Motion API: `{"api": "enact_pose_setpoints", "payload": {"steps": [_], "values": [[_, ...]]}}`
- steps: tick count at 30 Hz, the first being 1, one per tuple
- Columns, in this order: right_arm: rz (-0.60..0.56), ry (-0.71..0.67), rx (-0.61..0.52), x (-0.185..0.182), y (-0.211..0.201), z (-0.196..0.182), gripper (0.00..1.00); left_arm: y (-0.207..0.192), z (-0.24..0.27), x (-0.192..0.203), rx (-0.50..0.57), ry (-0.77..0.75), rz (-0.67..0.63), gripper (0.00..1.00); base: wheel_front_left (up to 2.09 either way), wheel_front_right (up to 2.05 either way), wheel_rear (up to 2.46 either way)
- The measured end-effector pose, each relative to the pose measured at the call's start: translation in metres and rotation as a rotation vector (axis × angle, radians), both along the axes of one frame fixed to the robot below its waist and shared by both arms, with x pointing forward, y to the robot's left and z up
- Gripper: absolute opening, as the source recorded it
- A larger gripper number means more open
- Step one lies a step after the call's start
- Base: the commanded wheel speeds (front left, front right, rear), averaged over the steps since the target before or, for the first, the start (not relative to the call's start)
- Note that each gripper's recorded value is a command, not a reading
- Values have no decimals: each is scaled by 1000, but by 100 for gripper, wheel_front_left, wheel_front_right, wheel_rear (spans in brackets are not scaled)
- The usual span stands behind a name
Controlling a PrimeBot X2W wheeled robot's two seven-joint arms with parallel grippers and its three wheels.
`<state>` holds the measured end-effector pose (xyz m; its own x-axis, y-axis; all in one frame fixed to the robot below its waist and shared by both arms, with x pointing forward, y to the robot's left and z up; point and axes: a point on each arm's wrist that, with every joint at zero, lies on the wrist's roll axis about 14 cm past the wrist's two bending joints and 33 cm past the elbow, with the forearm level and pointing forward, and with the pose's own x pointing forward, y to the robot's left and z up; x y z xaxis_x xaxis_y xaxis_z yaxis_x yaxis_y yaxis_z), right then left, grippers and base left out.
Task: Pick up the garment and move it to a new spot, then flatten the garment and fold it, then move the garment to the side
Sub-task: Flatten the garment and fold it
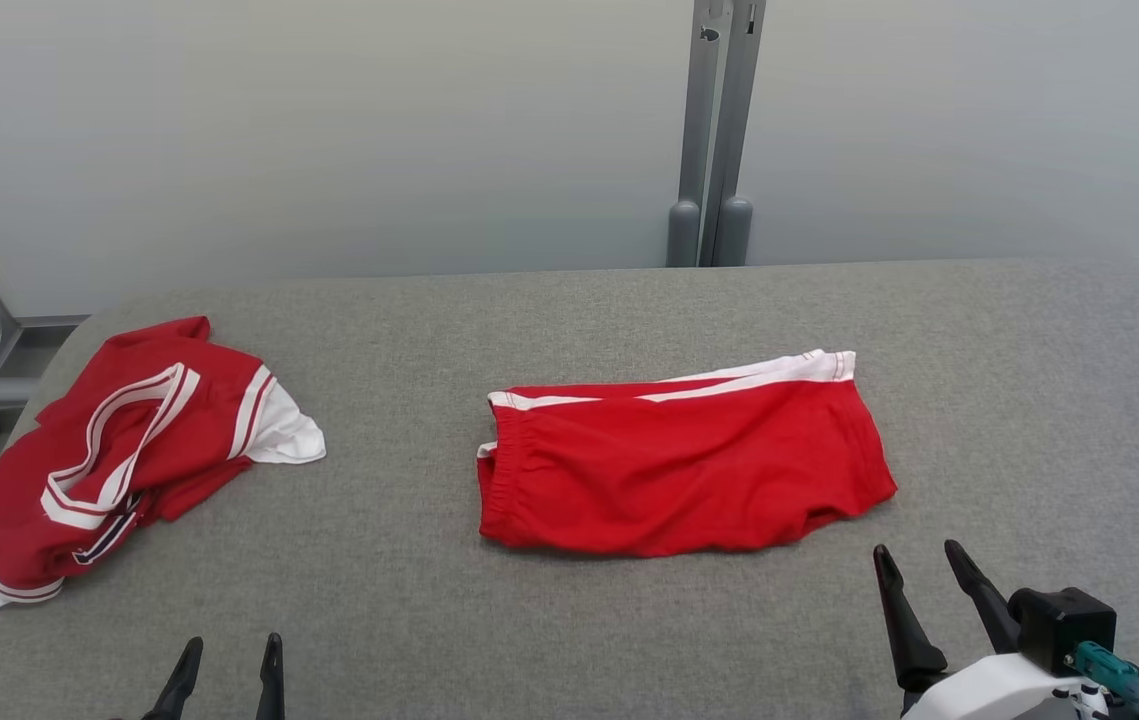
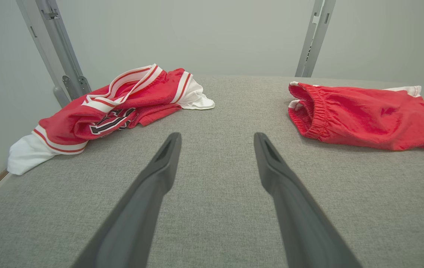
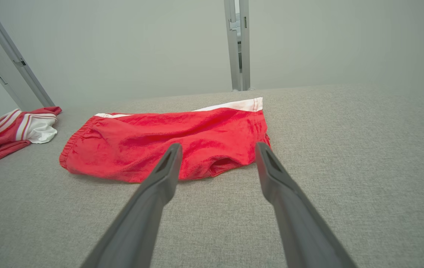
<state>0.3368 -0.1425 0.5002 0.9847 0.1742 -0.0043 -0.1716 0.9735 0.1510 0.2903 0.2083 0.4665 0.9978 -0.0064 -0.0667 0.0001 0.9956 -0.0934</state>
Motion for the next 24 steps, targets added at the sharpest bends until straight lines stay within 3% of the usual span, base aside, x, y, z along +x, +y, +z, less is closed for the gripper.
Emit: {"api": "enact_pose_setpoints", "payload": {"steps": [6,10,24], "values": [[-8,9,10,2,-3,-2,100,1,-2,2,3,7,-1,100,0,0,0],[-16,60,74,10,-5,-5,100,0,0,4,3,1,-5,100,0,0,0],[-68,478,-162,86,-45,-15,100,-5,-3,17,1,17,-36,100,0,0,0]]}}
